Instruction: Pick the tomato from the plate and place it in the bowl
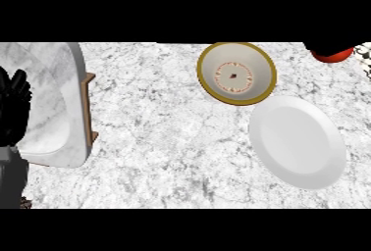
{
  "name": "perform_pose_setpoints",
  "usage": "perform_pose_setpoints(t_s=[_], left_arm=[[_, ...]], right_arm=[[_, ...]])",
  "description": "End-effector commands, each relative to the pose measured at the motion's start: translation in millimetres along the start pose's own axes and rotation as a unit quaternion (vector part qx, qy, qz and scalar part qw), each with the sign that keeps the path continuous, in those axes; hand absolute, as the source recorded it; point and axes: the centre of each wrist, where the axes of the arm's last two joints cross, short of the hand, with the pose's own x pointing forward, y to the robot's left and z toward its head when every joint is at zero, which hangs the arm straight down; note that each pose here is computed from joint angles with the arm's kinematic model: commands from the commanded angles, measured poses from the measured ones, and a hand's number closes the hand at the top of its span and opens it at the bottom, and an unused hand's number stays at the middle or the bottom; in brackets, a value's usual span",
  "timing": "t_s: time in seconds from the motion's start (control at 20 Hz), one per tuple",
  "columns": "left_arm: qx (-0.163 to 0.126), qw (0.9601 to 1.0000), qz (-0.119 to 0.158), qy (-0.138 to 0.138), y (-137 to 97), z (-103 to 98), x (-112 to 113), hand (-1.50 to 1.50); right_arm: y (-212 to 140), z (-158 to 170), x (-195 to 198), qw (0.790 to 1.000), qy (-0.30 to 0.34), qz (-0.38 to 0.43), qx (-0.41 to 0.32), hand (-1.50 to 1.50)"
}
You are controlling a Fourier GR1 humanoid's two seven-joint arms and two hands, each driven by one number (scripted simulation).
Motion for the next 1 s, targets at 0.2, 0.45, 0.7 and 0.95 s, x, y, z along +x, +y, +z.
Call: perform_pose_setpoints(t_s=[0.2,0.45,0.7,0.95], left_arm=[[0.005,0.9998,0.017,-0.004,-17.2,-3.8,-15.2,0.0],[-0.005,0.9997,0.025,0.004,-15.1,5.6,-17.2,0.0],[-0.013,0.9996,0.025,-0.011,-1.1,-9.2,1.8,0.0],[-0.011,0.9998,0.013,-0.014,-29.1,-2.5,-6.2,0.0]], right_arm=[[82.1,-34.5,1.1,0.999,0.015,0.016,0.037,1.5],[130.5,-53.2,20.8,0.996,0.057,0.068,0.017,1.5],[136.4,-61.2,-30.5,0.99,0.14,-0.019,0.006,-1.5],[161.3,-65.2,-29.6,0.986,0.102,-0.131,-0.01,-1.5]])
